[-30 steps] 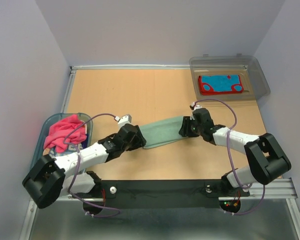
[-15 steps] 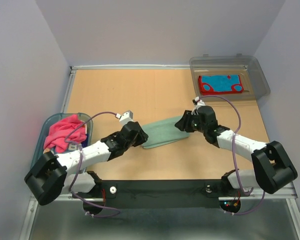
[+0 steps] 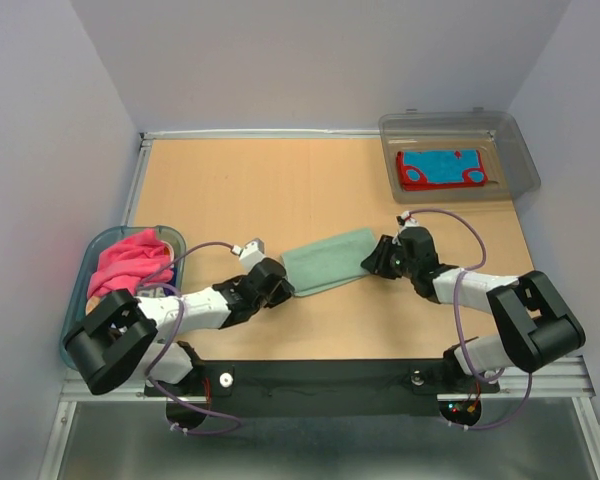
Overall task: Fold and stack the towels
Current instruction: Smooth out wrinkles on the folded towel
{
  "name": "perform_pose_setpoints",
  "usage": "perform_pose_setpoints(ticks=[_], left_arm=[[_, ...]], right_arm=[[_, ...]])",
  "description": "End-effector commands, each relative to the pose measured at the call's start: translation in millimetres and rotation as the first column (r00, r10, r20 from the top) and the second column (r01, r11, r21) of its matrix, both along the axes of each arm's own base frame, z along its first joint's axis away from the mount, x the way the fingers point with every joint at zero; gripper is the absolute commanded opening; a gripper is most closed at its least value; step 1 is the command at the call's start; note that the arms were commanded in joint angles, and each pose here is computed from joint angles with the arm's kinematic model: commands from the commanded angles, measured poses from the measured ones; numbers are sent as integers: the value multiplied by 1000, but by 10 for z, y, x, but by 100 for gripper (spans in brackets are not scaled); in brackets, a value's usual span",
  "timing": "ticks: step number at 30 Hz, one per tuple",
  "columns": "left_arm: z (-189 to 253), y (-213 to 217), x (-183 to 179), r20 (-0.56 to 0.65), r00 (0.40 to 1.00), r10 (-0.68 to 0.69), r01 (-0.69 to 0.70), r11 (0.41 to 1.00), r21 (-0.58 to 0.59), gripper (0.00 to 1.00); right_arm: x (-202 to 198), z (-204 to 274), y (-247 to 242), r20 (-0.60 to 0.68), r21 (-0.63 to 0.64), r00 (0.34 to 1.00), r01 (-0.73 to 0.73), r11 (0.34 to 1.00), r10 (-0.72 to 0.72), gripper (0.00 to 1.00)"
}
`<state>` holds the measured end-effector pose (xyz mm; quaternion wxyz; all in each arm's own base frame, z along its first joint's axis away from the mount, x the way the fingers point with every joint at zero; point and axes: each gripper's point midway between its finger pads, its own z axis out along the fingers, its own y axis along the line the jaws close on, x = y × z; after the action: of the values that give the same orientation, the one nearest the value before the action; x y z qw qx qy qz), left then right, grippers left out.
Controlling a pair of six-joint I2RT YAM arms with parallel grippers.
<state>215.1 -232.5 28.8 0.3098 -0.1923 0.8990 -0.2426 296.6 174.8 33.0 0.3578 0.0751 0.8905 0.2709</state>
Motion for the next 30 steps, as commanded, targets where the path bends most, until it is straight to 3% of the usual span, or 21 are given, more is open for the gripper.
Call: perform_pose_setpoints(ticks=[1,4,8,13,16,24,30], left_arm=[[225,115,206,84,996,42,-46,998,47,38],[466,34,262,124,992,1,-6,999,46,52],[546,-60,205,122,992,-21,19,1000,12,63],[370,-79,153,72,997,-16,14,1000,27,61],[503,-127,197,113,994,-11,9,1000,20,60],[1227,-236,712,331,935,125,-111,992,-60,59],[1191,-433,1065,373,913,163,-139,986,-92,53]], right_arm=[[75,84,-32,35,14,999,32,999,-32,38],[91,153,23,52,19,999,-7,1000,6,38],[125,225,25,76,-1,997,-26,1000,26,39],[147,323,-9,101,-47,994,-44,998,49,39],[224,528,11,154,-54,986,-57,997,64,39],[550,1050,377,258,111,962,-118,987,86,46],[887,1021,531,315,186,948,-108,977,45,49]])
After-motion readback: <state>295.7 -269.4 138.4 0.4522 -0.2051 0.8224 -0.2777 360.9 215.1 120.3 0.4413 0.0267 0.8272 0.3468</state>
